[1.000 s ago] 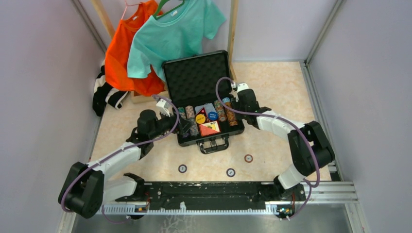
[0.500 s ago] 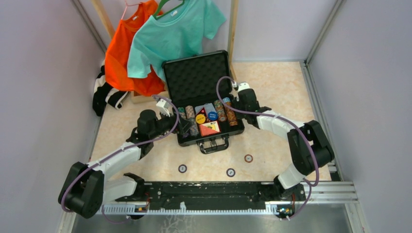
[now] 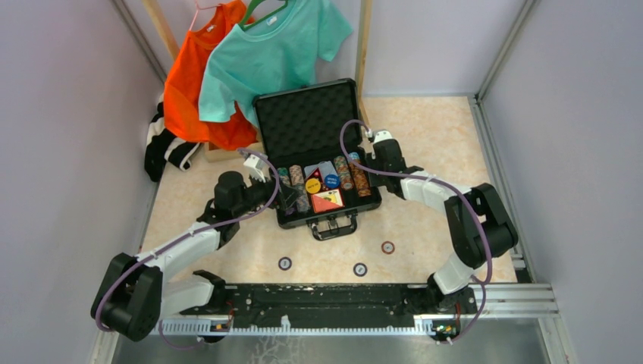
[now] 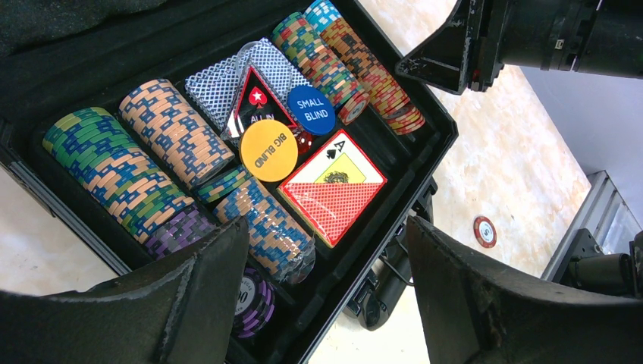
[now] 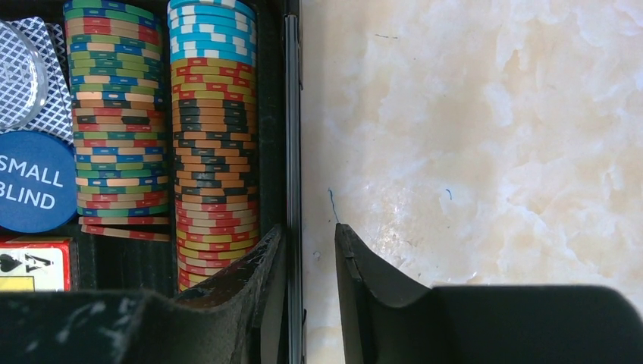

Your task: Pack up texas hold em set

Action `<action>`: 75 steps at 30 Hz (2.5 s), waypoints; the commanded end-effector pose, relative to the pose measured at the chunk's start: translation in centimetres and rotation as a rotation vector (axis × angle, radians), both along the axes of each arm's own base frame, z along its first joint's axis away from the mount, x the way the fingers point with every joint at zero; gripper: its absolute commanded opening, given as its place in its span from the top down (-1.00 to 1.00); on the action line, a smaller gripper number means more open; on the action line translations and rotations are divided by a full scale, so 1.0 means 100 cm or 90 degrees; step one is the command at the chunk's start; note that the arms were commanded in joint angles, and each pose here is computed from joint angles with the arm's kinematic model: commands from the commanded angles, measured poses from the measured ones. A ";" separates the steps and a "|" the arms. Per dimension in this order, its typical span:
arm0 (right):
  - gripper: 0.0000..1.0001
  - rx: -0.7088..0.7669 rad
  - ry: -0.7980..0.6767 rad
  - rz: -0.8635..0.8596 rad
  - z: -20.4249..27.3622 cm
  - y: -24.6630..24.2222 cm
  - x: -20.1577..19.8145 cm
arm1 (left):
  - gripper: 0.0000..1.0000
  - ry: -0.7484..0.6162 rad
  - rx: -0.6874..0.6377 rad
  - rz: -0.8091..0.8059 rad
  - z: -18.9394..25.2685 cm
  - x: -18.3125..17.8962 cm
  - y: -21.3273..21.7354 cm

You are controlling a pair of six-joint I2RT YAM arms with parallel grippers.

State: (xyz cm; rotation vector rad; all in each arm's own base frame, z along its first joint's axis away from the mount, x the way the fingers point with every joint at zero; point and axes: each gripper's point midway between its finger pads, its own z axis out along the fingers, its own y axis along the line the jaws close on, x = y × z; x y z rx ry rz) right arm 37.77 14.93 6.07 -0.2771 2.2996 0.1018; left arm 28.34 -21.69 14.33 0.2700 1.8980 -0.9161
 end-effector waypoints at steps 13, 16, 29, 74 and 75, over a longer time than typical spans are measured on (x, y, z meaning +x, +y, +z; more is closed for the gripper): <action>0.26 0.025 -0.025 0.004 0.006 0.007 0.018 | -0.82 -0.011 0.000 -0.002 0.003 -0.002 0.000; 0.51 0.030 -0.019 0.008 0.004 0.009 0.016 | -0.83 -0.010 0.000 -0.004 0.003 -0.002 -0.001; 0.89 0.065 -0.015 0.010 0.015 0.010 -0.001 | -0.85 -0.010 -0.005 -0.006 0.004 -0.002 -0.002; -0.38 0.086 -0.062 0.088 0.085 0.047 -0.160 | -0.89 0.011 -0.017 0.025 0.001 -0.001 0.003; -0.38 0.093 -0.062 0.081 0.082 0.044 -0.163 | -0.90 0.012 -0.019 0.024 0.001 -0.001 0.003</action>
